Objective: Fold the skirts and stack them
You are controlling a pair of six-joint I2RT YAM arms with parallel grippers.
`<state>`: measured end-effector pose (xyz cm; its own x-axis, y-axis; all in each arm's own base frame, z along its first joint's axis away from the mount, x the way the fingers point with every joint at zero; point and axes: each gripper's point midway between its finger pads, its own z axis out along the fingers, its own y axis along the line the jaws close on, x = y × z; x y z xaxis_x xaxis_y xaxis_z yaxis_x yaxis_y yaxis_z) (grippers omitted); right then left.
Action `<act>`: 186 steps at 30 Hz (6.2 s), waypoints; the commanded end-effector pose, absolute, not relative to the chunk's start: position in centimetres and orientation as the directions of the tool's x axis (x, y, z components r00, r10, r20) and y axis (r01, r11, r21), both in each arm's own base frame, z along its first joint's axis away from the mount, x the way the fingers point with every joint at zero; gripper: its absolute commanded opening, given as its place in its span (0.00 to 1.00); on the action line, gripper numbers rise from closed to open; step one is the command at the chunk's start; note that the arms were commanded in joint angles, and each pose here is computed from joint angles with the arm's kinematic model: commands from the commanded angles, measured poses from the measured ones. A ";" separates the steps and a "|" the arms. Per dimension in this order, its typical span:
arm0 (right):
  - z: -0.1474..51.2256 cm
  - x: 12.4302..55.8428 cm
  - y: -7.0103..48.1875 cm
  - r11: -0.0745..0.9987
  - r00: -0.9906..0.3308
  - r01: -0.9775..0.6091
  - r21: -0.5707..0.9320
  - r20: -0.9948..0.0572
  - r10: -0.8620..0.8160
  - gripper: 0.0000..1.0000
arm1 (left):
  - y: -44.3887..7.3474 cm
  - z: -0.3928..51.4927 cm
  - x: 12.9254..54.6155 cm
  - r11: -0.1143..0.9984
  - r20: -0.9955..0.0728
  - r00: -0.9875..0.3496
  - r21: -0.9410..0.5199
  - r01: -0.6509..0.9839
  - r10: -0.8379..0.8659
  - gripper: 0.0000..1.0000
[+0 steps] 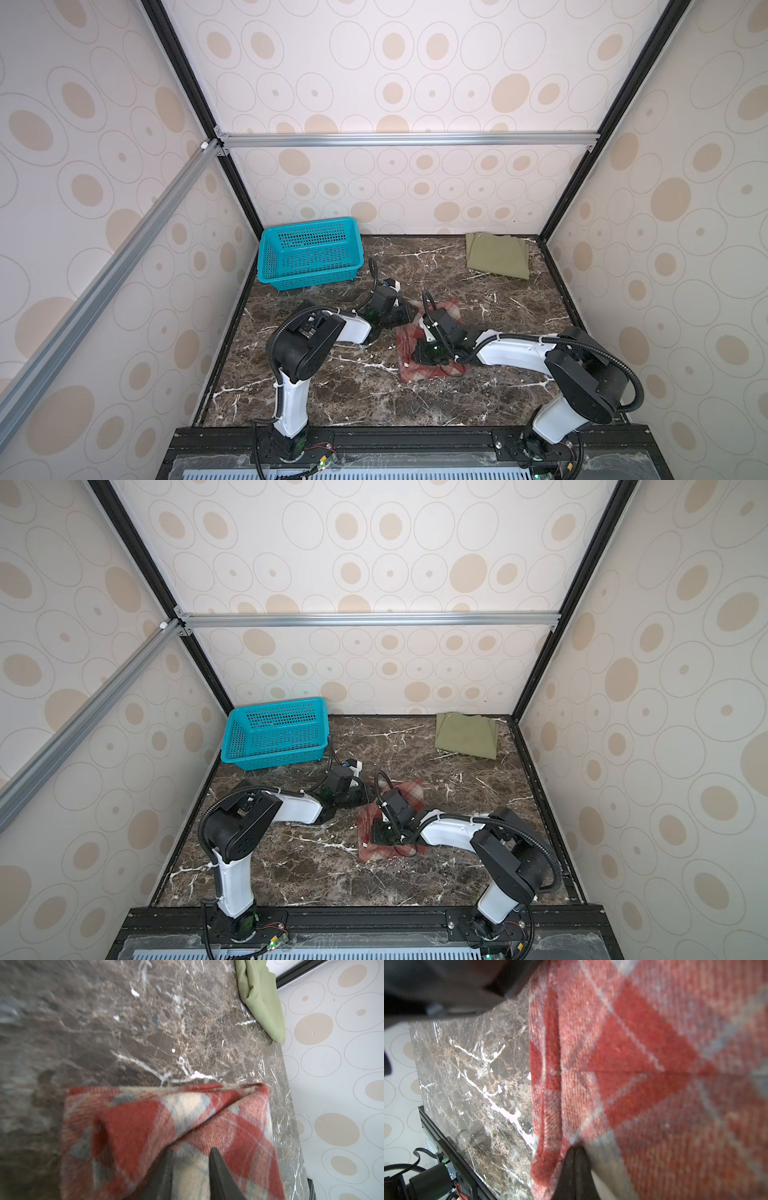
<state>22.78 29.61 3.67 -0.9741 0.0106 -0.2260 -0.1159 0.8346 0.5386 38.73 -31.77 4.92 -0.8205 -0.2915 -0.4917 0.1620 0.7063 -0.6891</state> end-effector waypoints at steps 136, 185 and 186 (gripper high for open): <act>3.9 30.8 24.8 0.750 -0.969 0.046 0.660 -0.154 0.195 0.00 | -21.1 2.2 21.3 0.901 -0.385 -0.918 -0.426 0.085 -0.096 0.36; 3.6 25.9 19.0 0.744 -0.993 0.037 0.667 -0.056 0.100 0.76 | -35.2 4.1 28.6 0.782 -0.441 -0.894 -0.528 0.331 0.080 0.33; 3.4 25.8 19.0 0.745 -0.994 0.038 0.666 -0.052 0.097 0.76 | -35.1 3.9 28.5 0.784 -0.438 -0.895 -0.527 0.328 0.081 0.33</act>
<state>25.82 18.83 3.93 -0.9924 0.1141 -0.0466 0.0560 0.7542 0.6542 28.40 -34.36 3.87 -0.8932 0.0751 -0.4433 0.3233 0.7924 -0.5173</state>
